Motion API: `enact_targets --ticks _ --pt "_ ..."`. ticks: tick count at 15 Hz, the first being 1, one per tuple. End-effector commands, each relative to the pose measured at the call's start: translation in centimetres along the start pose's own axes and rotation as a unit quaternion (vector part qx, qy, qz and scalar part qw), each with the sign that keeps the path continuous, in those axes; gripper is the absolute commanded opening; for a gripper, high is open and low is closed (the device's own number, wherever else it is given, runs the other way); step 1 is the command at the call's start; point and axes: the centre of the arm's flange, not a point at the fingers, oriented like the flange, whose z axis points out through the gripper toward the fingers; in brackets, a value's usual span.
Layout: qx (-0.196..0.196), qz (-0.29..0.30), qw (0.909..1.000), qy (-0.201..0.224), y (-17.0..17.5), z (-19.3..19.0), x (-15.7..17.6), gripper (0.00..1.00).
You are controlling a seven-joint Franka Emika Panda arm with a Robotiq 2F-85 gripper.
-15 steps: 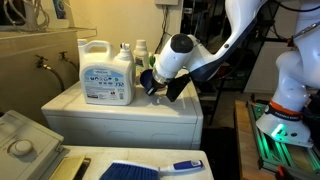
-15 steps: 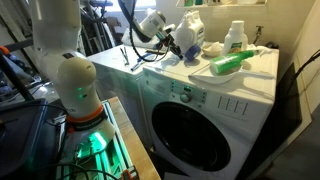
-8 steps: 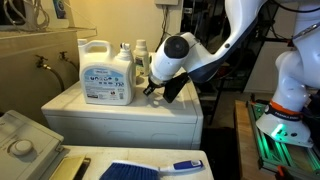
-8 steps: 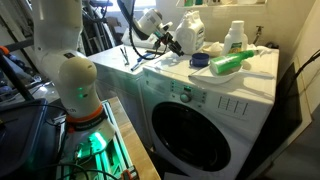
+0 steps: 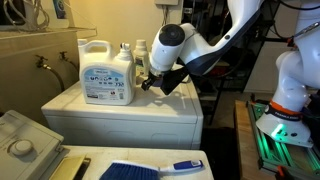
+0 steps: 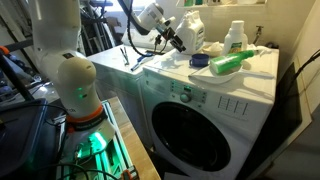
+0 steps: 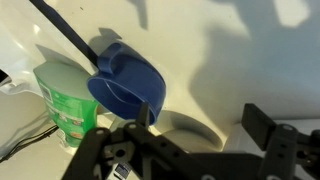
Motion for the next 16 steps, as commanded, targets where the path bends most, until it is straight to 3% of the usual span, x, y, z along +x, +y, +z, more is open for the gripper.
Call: enact_targets --ticks 1,7,11,16 --pt "0.023 0.006 0.9995 -0.02 1.7 1.1 1.1 0.99" --pt "0.109 -0.005 0.9916 -0.07 5.1 3.7 4.5 1.0" --pt "0.108 -0.017 0.988 -0.109 6.8 4.6 5.5 1.0" --pt "0.119 -0.047 0.983 -0.132 6.4 6.9 5.2 1.0"
